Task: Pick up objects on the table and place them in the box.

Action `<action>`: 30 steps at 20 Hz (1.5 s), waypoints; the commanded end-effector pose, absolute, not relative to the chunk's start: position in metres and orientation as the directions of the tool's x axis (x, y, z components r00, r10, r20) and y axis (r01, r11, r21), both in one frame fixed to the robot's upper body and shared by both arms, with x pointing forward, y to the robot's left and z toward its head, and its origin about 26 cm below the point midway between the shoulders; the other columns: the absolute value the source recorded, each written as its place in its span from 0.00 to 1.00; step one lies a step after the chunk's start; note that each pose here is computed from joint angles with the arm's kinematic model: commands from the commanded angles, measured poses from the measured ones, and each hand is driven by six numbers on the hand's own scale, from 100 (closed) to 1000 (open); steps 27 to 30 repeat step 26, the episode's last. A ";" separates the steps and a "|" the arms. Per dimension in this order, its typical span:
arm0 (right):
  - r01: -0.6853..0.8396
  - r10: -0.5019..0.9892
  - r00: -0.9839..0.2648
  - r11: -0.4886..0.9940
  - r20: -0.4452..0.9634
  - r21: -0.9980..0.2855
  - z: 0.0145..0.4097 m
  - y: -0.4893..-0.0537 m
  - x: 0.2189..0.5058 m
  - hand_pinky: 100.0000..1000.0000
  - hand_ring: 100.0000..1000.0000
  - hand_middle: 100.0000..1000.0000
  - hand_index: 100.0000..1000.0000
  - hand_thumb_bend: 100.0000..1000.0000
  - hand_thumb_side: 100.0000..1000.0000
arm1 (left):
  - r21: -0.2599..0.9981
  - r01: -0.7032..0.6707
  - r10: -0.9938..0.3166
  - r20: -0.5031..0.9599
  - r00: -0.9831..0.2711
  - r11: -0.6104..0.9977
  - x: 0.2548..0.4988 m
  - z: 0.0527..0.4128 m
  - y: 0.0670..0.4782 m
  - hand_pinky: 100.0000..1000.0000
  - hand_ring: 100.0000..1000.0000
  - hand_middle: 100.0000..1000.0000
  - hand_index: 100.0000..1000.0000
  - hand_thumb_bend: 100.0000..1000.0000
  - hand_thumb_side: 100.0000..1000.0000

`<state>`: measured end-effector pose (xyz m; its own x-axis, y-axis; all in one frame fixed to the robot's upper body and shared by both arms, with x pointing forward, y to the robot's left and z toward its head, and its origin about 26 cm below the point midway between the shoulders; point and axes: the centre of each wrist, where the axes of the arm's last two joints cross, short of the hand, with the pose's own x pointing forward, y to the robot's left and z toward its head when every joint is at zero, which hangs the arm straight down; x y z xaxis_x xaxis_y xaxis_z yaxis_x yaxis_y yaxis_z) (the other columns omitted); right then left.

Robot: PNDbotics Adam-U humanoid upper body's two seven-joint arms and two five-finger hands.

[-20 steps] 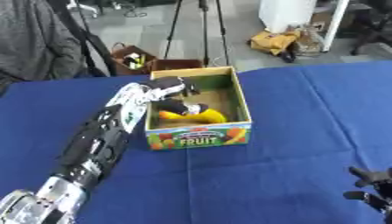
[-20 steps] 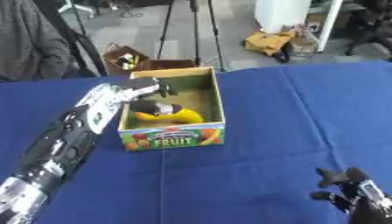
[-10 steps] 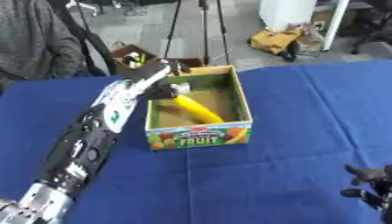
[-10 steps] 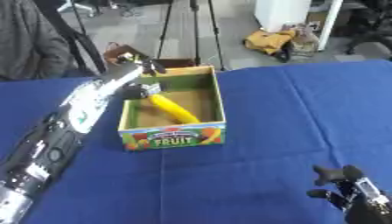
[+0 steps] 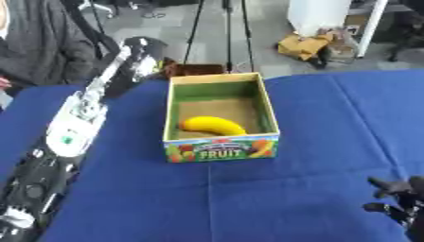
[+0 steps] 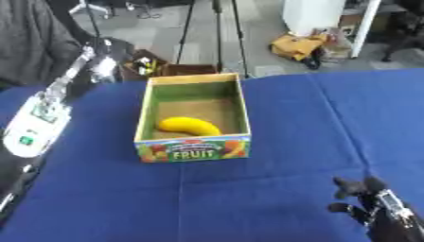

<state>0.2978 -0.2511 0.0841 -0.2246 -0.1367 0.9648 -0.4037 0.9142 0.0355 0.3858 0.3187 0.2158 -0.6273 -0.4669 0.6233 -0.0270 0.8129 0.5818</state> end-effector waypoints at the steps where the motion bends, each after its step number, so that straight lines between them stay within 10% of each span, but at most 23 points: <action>1: -0.394 -0.124 -0.243 0.919 0.962 0.019 0.089 -0.255 0.298 0.61 0.95 0.49 0.58 0.00 0.72 | 0.554 -0.067 -0.456 0.604 -0.653 0.830 0.366 0.236 0.331 0.71 0.66 0.64 0.74 0.20 0.86; 8: -0.390 -0.123 -0.249 0.921 0.961 0.017 0.090 -0.256 0.298 0.61 0.95 0.49 0.58 0.00 0.72 | 0.568 -0.081 -0.499 0.634 -0.591 0.819 0.340 0.211 0.348 0.70 0.64 0.61 0.74 0.17 0.88; 22: -0.386 -0.123 -0.249 0.922 0.961 0.018 0.090 -0.257 0.298 0.61 0.95 0.49 0.58 0.00 0.72 | 0.610 -0.153 -0.606 0.661 -0.442 0.777 0.329 0.171 0.367 0.62 0.48 0.44 0.62 0.00 0.46; 30: -0.384 -0.123 -0.249 0.923 0.961 0.019 0.090 -0.257 0.298 0.61 0.95 0.49 0.58 0.00 0.72 | 0.606 -0.178 -0.614 0.660 -0.433 0.776 0.329 0.170 0.366 0.61 0.47 0.43 0.61 0.00 0.46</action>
